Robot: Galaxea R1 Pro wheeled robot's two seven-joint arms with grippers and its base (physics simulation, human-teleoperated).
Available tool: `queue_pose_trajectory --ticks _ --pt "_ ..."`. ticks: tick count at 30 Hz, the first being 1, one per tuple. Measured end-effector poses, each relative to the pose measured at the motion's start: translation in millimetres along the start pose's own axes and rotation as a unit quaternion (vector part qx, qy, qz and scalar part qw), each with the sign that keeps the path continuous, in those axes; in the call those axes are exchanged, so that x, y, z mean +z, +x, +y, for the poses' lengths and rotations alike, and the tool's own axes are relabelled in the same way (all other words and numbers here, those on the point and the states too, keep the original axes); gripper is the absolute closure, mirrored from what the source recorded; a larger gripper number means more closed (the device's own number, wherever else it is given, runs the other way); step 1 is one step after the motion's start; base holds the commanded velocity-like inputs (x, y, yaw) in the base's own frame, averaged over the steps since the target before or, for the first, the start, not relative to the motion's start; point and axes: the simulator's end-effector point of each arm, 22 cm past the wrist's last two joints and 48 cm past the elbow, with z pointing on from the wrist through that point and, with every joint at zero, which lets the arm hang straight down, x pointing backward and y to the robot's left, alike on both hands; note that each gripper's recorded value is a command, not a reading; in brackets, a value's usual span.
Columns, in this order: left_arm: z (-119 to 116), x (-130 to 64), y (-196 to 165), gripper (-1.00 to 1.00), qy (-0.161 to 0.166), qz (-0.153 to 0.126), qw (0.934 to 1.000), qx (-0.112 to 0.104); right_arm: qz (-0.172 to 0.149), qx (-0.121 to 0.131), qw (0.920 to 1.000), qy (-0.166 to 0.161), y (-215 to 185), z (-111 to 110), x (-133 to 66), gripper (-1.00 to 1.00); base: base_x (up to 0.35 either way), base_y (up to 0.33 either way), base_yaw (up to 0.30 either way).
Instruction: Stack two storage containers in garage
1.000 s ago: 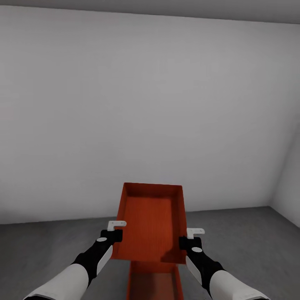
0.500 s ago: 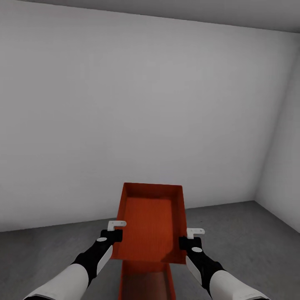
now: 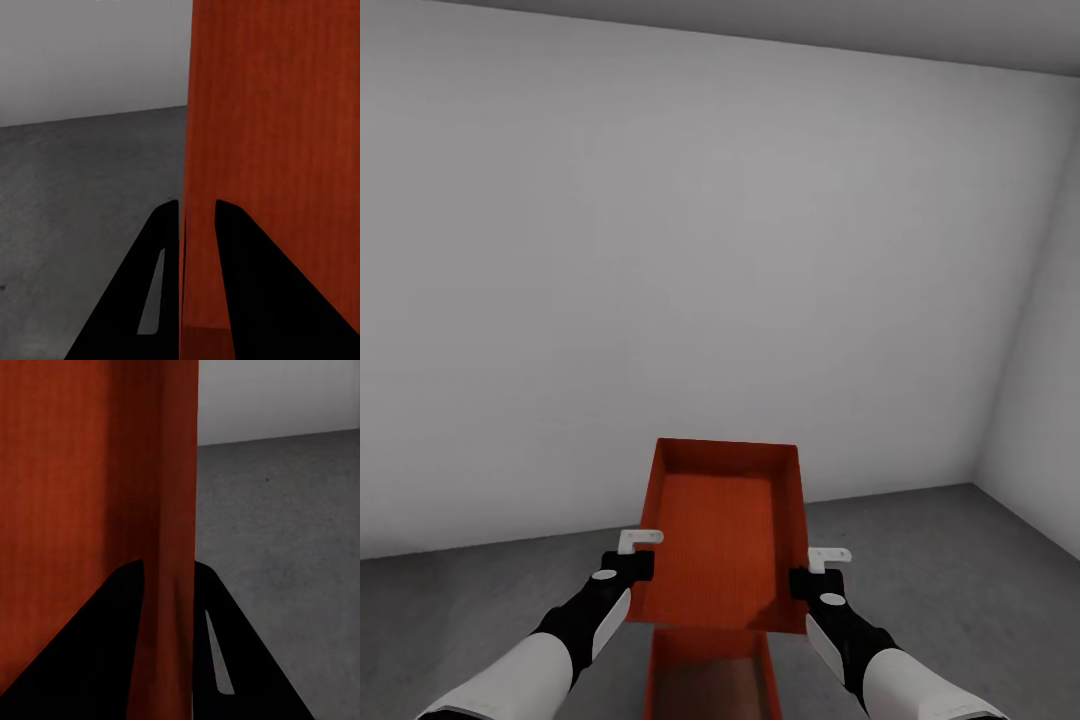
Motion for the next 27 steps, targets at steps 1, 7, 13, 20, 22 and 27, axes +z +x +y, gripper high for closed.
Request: queue_pose_trajectory --ticks 1,7,13,20,22,27 --pt "0.0 0.1 0.0 1.00 0.000 0.000 1.0000 0.000 0.000 0.000 1.0000 0.000 0.0 0.0 0.1 1.00 0.045 0.000 0.000" --pt "0.0 0.2 0.0 1.00 0.000 0.000 1.0000 0.000 0.000 0.000 1.0000 0.000 0.0 0.0 0.2 1.00 0.017 0.000 0.000" --pt "0.0 0.2 0.0 1.00 0.000 0.000 1.0000 0.000 0.000 0.000 1.0000 0.000 0.0 0.0 0.2 1.00 0.001 0.000 0.000" --pt "0.0 0.3 0.3 1.00 0.000 0.000 1.0000 0.000 0.000 0.000 1.0000 0.000 0.3 0.0 0.3 1.00 0.000 0.000 0.000" --pt "0.0 0.7 1.2 1.00 0.000 0.001 1.0000 0.000 0.001 0.000 1.0000 0.000 1.3 0.1 0.6 1.00 0.000 0.000 0.000" --pt "-0.1 2.4 5.0 1.00 0.000 0.005 1.0000 0.000 0.005 0.000 1.0000 0.000 5.2 0.3 2.1 1.00 0.000 0.000 0.000"
